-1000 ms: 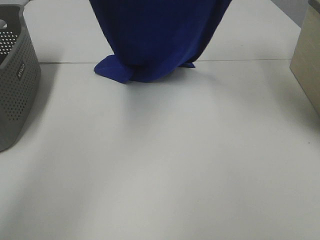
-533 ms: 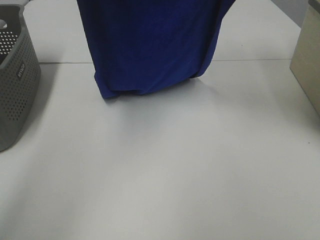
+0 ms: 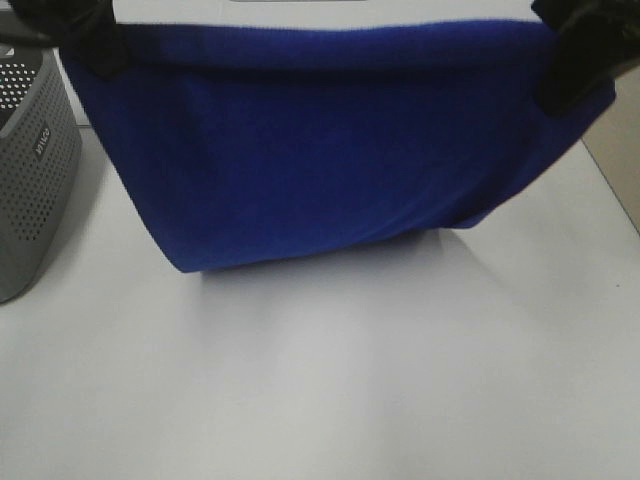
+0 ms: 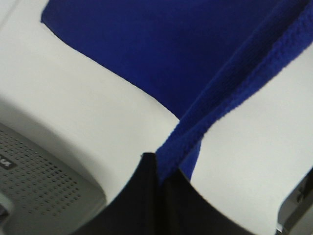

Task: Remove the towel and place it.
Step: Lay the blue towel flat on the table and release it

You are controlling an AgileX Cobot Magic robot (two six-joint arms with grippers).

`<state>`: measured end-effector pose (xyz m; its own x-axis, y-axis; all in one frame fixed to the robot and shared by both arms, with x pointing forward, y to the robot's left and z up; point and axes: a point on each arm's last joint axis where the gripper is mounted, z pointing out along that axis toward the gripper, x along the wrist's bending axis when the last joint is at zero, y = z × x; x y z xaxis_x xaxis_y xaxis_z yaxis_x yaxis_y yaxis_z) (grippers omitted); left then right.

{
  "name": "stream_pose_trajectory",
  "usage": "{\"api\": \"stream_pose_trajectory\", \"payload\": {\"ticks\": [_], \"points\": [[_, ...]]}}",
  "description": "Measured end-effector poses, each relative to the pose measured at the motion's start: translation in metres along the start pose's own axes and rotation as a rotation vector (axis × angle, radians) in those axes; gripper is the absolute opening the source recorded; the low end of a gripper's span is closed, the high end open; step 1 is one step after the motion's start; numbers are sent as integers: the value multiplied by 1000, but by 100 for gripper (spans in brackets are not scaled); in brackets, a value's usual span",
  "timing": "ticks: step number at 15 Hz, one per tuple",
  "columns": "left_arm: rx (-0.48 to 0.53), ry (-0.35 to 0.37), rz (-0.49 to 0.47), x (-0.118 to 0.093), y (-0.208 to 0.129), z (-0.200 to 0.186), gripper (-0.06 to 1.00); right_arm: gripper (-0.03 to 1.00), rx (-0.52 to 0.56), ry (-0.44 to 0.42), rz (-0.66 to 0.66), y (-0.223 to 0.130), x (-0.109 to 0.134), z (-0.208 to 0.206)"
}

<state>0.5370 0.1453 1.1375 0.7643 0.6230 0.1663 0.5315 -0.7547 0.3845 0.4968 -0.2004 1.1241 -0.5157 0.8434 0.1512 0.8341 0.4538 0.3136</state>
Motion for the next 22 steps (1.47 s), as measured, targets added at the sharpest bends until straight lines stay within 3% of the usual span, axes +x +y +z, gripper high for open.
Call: {"api": "stream_pose_trajectory", "payload": {"ticks": [8, 11, 14, 18, 22], "points": [[80, -204, -55, -43, -58, 12, 0, 3, 129, 180, 122, -71, 22, 31], [95, -289, -86, -59, -73, 17, 0, 3, 190, 195, 142, -88, 22, 44], [202, -387, 1, -98, -90, 39, 0, 3, 297, 210, 164, -111, 22, 66], [260, -458, 13, -119, -104, 51, 0, 3, 371, 226, 189, -129, 23, 80], [332, -554, 67, -154, -120, 61, 0, 3, 437, 243, 205, -145, 24, 92]]}}
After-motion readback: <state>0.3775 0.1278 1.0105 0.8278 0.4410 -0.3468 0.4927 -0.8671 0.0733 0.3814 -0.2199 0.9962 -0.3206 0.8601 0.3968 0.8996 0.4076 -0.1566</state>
